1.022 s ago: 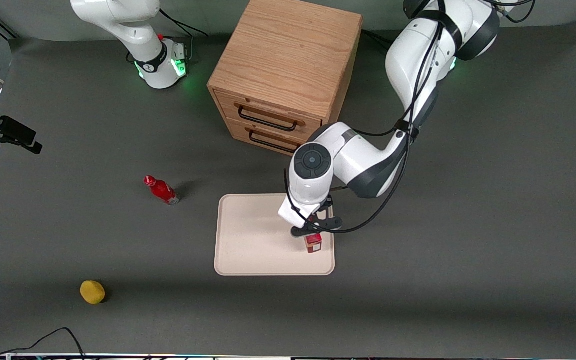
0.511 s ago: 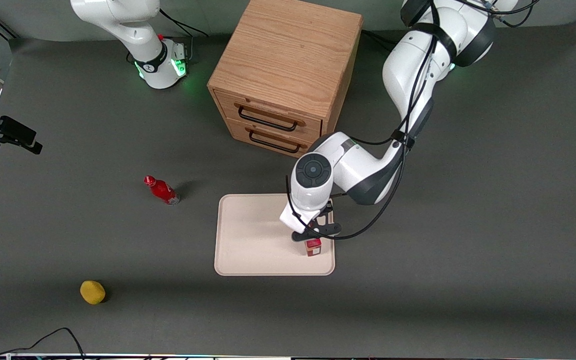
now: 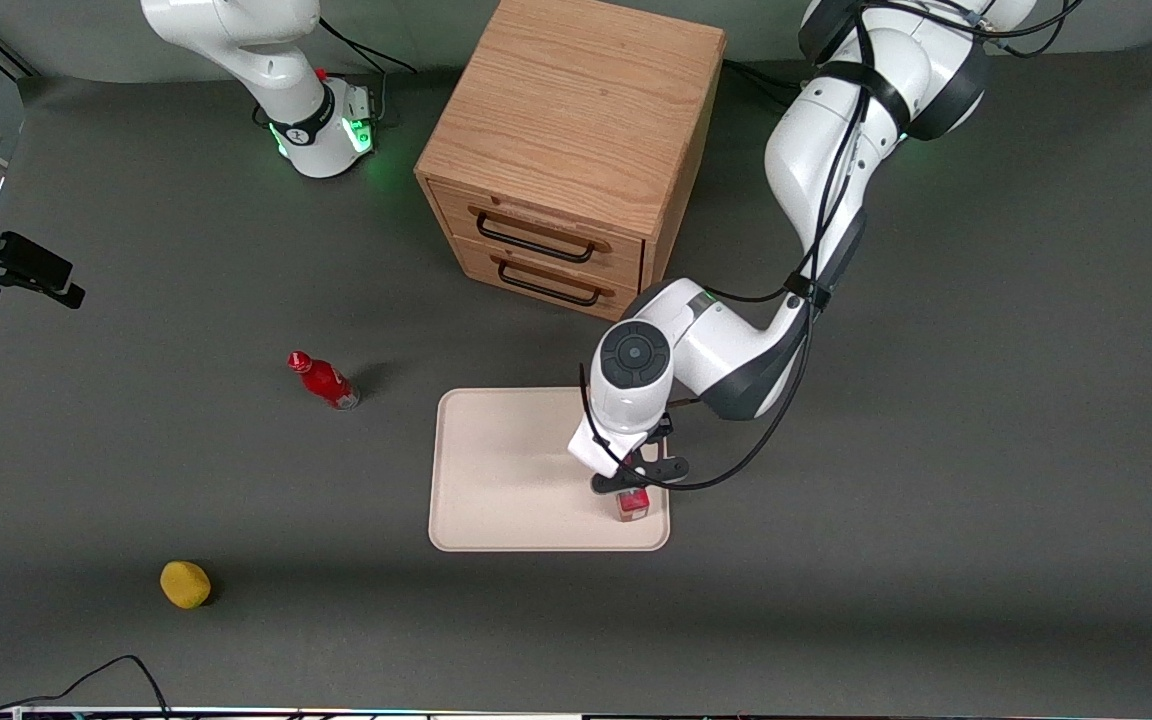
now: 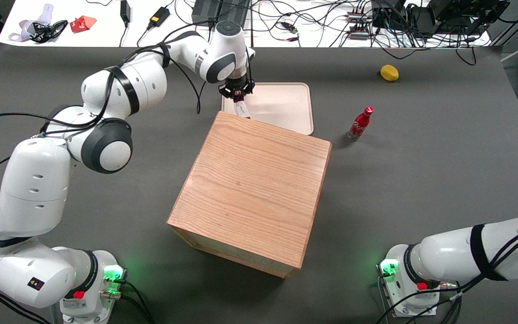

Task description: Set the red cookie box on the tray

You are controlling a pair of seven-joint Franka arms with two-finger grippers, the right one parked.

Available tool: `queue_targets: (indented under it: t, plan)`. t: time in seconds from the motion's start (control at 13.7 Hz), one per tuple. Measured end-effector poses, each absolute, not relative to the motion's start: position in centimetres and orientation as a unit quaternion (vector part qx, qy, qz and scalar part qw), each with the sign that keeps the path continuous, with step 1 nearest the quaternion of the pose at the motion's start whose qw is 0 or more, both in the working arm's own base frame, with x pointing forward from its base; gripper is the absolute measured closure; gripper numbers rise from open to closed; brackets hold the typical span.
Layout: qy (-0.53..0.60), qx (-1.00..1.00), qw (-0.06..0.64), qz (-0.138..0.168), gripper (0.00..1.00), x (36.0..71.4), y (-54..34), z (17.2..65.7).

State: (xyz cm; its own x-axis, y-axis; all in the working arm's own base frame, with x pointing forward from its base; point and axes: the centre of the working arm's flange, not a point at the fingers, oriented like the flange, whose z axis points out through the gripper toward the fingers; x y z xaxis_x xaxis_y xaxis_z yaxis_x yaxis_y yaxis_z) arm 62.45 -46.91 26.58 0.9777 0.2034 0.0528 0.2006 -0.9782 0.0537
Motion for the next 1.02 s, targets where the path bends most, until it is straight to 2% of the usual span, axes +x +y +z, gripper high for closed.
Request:
queue_targets:
  t: [0.15, 0.22, 0.29, 0.58, 0.8, 1.02]
  plan:
    - [0.101, 0.994, 0.026, 0.031, 0.53, 62.5, -47.0, 26.6]
    - [0.101, 0.994, 0.026, 0.031, 0.53, 62.5, -47.0, 26.5]
    - [0.100, 0.994, 0.026, 0.031, 0.48, 62.5, -47.0, 26.5]
    - [0.101, 0.994, 0.019, 0.026, 0.02, 62.6, -46.8, 27.2]
    - [0.090, 0.996, -0.004, 0.003, 0.00, 62.8, -45.5, 30.4]
    - [0.052, 0.997, -0.001, -0.049, 0.00, 62.8, -42.1, 37.4]
